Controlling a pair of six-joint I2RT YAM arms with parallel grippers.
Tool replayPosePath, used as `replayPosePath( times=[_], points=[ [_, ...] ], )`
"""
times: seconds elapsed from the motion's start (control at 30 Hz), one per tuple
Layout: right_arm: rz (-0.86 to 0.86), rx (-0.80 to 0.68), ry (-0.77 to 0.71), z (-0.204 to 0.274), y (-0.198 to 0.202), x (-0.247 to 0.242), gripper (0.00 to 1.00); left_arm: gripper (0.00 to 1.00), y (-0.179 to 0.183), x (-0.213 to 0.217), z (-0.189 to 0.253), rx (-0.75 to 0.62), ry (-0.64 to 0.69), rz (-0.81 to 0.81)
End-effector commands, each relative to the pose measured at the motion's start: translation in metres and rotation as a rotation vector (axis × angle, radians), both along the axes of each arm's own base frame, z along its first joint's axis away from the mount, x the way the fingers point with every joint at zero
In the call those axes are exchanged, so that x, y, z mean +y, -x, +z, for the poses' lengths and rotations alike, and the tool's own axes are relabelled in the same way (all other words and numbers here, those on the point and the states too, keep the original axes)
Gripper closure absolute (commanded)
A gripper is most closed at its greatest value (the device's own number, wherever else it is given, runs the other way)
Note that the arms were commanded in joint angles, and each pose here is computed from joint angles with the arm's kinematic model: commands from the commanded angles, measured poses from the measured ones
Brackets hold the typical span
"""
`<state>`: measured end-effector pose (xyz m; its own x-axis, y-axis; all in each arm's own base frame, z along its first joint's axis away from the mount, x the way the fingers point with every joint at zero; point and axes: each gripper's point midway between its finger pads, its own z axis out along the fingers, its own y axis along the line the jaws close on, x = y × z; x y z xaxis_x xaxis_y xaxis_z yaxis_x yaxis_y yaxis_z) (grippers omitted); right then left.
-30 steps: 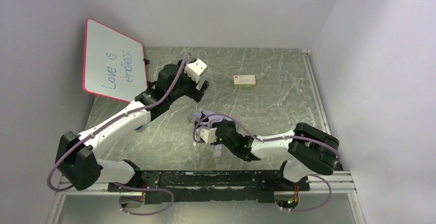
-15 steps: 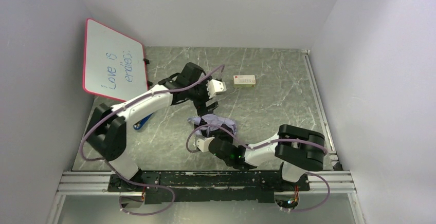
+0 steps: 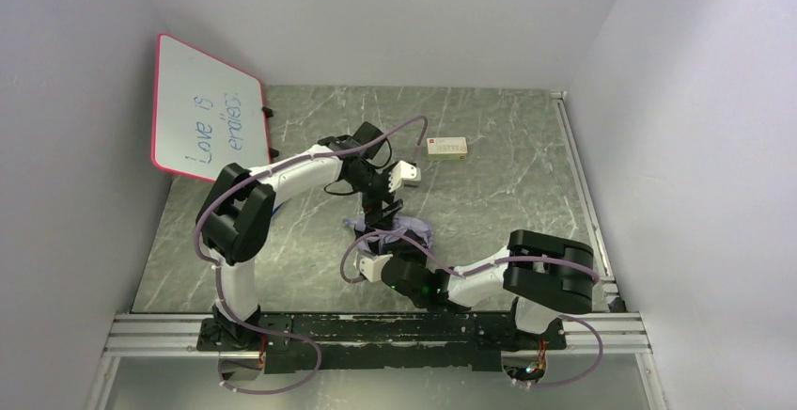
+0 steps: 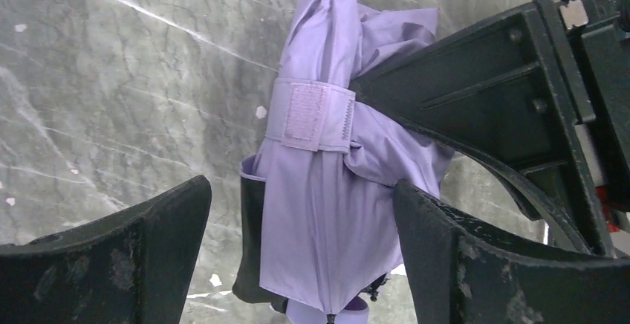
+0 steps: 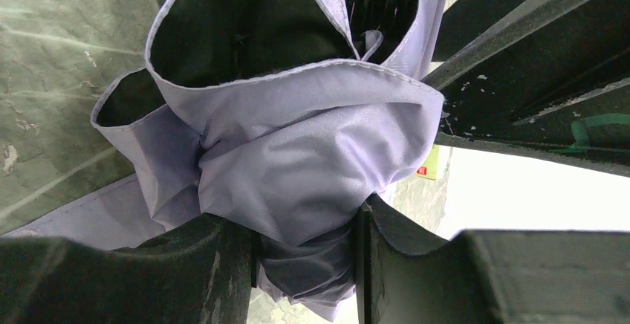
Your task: Put away the umbrella
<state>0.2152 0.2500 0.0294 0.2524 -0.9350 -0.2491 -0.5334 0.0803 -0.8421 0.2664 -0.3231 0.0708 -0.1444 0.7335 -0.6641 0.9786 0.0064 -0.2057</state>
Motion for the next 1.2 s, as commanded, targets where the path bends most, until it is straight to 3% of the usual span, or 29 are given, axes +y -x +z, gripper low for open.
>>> replayPosePath(
  times=[0.0,0.4,0.63,0.83,0.97,1.07,1.17],
  points=[
    [0.001,0.206,0.293,-0.068,0.033,-0.067,0.76,0.04,0.016,0.005,-0.001,0.056,0.019,-0.046],
    [0.005,0.212,0.296,-0.068,0.033,-0.064,0.76,0.05,0.025,0.024,-0.017,0.033,-0.035,-0.011],
    [0.004,0.212,0.291,-0.067,0.033,-0.062,0.76,0.18,0.025,0.009,-0.027,0.102,-0.003,-0.048],
    [0.002,0.215,0.289,-0.068,0.034,-0.061,0.76,0.19,0.024,0.003,-0.037,0.123,0.002,-0.038],
    [0.002,0.215,0.285,-0.068,0.034,-0.06,0.76,0.21,0.027,0.013,-0.055,0.091,-0.074,-0.034],
    [0.001,0.211,0.278,-0.066,0.033,-0.058,0.76,0.33,0.026,0.022,-0.068,0.06,-0.141,-0.02],
    [0.004,0.206,0.258,-0.063,0.032,-0.053,0.75,0.54,0.026,0.028,-0.076,0.033,-0.192,-0.022]
  ],
)
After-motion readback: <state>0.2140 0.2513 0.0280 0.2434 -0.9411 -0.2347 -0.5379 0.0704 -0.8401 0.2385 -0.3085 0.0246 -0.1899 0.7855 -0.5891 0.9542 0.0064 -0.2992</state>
